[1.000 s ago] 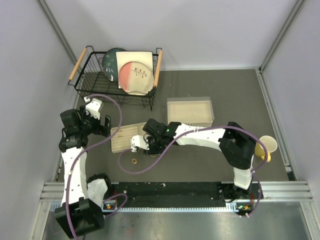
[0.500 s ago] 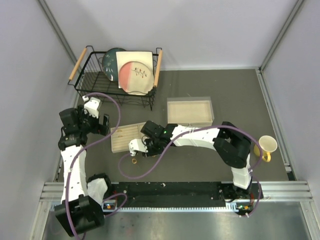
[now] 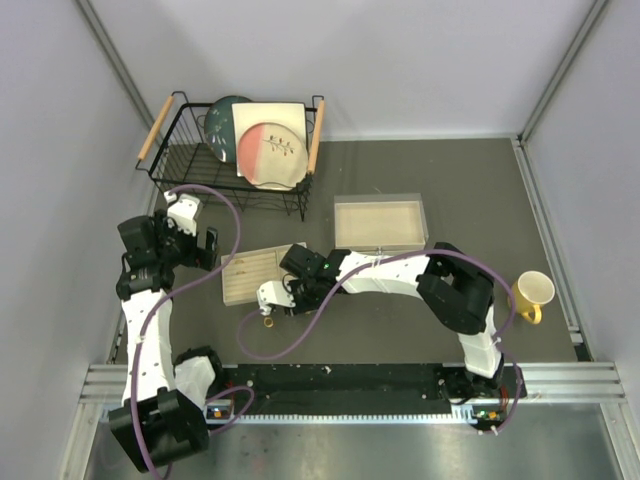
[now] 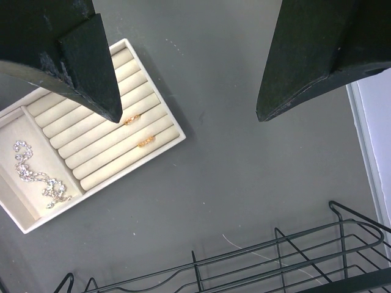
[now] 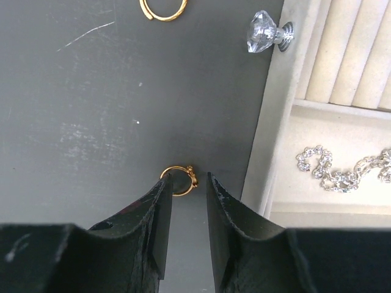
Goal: Organize the mixed jewelry
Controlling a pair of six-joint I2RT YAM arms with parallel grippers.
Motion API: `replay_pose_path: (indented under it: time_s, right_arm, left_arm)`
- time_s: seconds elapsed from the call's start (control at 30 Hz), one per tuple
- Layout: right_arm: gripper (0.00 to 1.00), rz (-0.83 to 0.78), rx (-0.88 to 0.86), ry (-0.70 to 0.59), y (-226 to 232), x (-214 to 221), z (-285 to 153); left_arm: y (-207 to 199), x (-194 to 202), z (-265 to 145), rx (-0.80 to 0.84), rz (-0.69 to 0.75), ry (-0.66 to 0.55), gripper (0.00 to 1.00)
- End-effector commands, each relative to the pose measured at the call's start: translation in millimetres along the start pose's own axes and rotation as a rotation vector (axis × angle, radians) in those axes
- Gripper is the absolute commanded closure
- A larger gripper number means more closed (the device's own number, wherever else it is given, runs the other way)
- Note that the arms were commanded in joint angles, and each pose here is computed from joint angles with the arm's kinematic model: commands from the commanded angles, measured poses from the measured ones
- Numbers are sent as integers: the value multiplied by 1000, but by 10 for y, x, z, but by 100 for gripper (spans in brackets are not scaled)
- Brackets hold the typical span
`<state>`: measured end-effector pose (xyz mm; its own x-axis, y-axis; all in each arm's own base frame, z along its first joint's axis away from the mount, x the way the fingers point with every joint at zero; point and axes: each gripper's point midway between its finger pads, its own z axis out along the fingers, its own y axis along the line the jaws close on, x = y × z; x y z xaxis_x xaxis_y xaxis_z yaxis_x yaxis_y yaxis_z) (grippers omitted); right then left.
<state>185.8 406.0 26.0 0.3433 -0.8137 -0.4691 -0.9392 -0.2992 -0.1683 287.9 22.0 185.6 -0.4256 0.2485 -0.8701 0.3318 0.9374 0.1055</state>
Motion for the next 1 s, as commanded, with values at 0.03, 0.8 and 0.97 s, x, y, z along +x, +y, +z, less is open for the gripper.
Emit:
replay_pose_path:
  time_s: [0.03, 0.8, 0.97]
  right_arm:
    - [71, -47, 50, -60, -182, -250, -43]
    - [96, -53, 16, -10, -58, -55, 94]
    - [100, -21, 18, -1, -18, -26, 52]
  left_arm:
    - [101, -170, -1, -23, 30, -49, 3]
    - [144, -173, -2, -41, 33, -52, 3]
    - [120, -172, 2, -29, 23, -58, 3]
